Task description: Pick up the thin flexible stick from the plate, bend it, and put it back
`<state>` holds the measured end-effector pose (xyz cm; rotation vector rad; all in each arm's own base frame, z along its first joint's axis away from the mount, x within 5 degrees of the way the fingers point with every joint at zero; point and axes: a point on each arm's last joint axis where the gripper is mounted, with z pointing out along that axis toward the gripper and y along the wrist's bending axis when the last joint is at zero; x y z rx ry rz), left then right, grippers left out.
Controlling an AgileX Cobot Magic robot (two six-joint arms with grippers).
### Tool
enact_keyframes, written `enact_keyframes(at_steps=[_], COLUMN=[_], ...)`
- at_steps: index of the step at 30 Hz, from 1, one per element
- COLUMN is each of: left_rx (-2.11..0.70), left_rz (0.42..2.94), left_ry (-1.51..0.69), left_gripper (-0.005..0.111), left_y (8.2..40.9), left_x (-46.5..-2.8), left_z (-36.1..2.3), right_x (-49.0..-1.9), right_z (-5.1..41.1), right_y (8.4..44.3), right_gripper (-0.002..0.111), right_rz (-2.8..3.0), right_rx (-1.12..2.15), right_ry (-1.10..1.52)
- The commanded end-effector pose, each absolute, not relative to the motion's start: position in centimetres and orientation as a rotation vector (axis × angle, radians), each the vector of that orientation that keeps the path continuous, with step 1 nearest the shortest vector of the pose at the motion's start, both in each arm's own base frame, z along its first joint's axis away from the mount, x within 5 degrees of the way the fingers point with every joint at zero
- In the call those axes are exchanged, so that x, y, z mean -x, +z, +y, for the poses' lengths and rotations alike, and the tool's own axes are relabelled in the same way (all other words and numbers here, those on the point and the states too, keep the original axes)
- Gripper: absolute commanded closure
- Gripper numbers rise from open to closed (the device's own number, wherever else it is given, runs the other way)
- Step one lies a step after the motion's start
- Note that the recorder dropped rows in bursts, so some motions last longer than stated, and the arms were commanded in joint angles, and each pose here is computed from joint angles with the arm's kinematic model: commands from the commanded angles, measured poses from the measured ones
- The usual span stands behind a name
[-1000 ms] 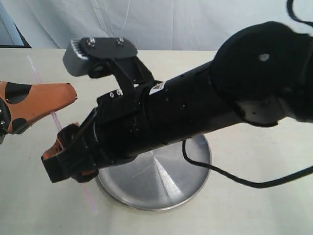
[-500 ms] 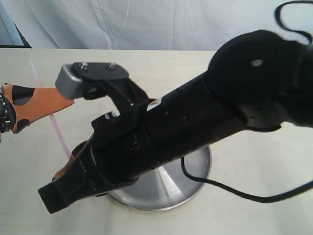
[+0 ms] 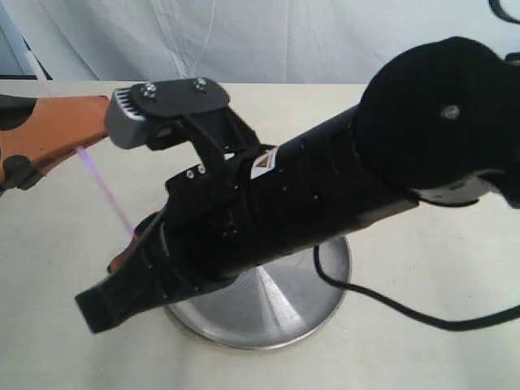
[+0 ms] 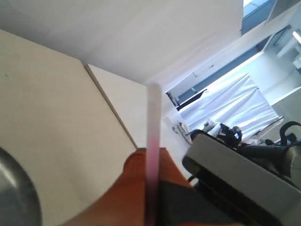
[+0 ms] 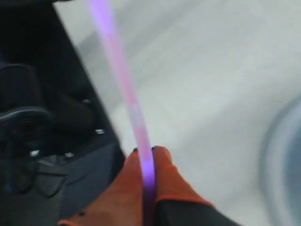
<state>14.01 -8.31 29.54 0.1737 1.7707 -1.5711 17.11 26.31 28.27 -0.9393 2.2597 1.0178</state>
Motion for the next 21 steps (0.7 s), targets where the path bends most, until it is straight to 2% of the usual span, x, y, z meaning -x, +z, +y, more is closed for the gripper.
enact_keyframes(at_steps=[1,4,9,14,19,21], left_rx=[-0.259,-0.316,-0.416,-0.271,-0.326,-0.330], left_rz=[1.887,2.072,1.996,1.787,1.723,1.720], left_ry=[-1.406,-1.322,-1.586,-1.726,-1.672,-1.603], left_gripper=[0.107,0.107,0.107,0.107,0.107,0.107], left_y=[28.5,26.8,27.5,30.0,32.2,32.3], left_x=[-14.5,-14.0,-12.2,-13.0,-13.7,-14.1], left_z=[-8.3,-8.3,-9.6,-9.8,-9.9,-9.8], right_x=[-15.8,-16.4,-17.6,-18.5,-17.9,-17.2], right_z=[27.6,26.6,24.2,23.9,26.1,27.2], right_y=[30.3,32.6,34.8,31.8,28.0,27.6], right_gripper=[0.109,0.109,0.109,0.109,0.109,0.109], right_rz=[2.064,1.945,1.845,2.094,2.288,2.278], right_rx=[0.973,0.859,0.749,0.813,0.907,0.940], right_ry=[1.208,1.116,0.928,0.919,0.973,1.016])
